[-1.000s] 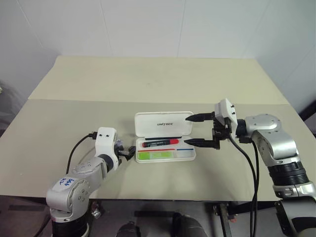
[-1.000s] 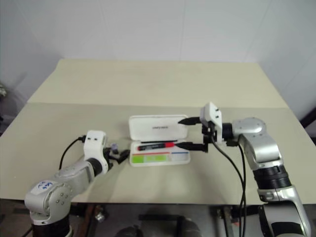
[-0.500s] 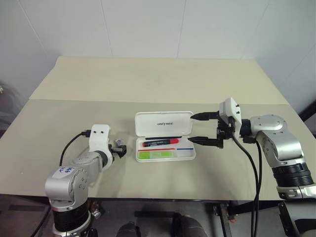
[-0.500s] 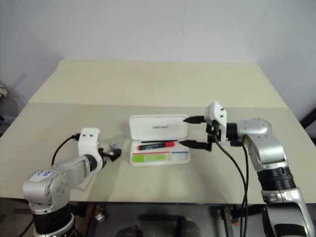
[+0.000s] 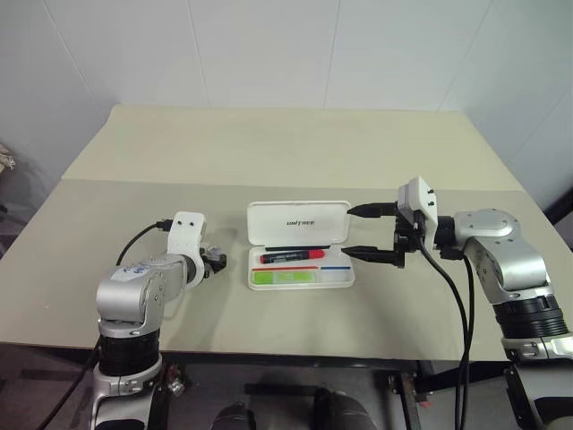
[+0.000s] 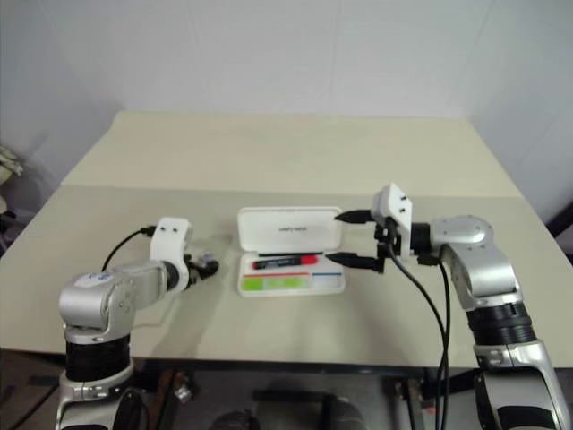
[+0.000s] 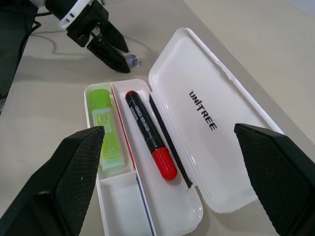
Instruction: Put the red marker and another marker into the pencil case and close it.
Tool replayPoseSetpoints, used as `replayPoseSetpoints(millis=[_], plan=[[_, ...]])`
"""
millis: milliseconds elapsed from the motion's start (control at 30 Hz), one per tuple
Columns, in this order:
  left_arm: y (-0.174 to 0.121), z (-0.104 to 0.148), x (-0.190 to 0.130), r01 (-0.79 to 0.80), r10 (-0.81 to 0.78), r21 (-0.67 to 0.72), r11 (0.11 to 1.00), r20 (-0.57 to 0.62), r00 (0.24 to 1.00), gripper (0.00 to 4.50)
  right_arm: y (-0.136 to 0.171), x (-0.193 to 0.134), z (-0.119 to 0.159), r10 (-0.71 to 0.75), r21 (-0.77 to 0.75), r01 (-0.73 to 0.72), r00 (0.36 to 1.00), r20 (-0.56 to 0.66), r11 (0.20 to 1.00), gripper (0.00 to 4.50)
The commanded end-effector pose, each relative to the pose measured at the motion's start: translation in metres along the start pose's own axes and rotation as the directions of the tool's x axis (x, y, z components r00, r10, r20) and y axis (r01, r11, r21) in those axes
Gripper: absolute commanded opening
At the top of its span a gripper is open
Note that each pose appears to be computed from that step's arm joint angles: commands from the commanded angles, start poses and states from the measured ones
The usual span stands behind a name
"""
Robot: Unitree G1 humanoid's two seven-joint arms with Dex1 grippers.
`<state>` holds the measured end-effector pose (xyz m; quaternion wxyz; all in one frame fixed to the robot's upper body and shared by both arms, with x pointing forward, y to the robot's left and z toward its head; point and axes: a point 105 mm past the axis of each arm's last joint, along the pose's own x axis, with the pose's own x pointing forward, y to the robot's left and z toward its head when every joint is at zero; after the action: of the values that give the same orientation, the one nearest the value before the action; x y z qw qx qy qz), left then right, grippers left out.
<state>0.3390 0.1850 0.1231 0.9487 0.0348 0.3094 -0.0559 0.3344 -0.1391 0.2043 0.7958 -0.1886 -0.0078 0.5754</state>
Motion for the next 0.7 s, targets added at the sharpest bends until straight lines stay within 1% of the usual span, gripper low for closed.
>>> replayPoseSetpoints(millis=[33,267,300,433,500,633,700], plan=[[-0.005,-0.006,0.007,0.026,-0.025,0.018,0.999,-0.051,0.998,2.61,-0.006,-0.005,0.014,-0.029,-0.054,0.031,0.999,0.027,0.998,4.5],[-0.006,-0.005,0.006,0.035,-0.034,0.023,0.999,-0.041,0.999,0.46,-0.007,-0.007,0.014,-0.04,-0.059,0.041,0.999,0.024,0.997,4.5],[-0.006,-0.003,0.005,0.038,-0.037,0.026,0.999,-0.029,0.999,0.31,-0.008,-0.007,0.014,-0.042,-0.06,0.043,0.999,0.024,0.997,4.5],[-0.004,0.014,-0.004,0.056,-0.06,0.042,0.998,0.081,0.995,0.31,-0.009,-0.007,0.013,-0.052,-0.059,0.053,0.998,0.021,0.997,4.5],[-0.004,0.026,-0.012,0.069,-0.081,0.076,0.995,0.167,0.983,0.31,-0.009,-0.008,0.013,-0.055,-0.057,0.056,0.998,0.02,0.997,4.5],[0.004,0.052,-0.036,0.064,-0.124,0.181,0.981,0.342,0.932,0.31,-0.011,-0.017,0.013,-0.084,-0.041,0.085,0.996,0.037,0.996,4.5],[0.008,0.059,-0.047,0.064,-0.155,0.242,0.968,0.38,0.912,0.31,-0.01,-0.022,0.012,-0.09,-0.022,0.091,0.995,0.044,0.996,4.5]])
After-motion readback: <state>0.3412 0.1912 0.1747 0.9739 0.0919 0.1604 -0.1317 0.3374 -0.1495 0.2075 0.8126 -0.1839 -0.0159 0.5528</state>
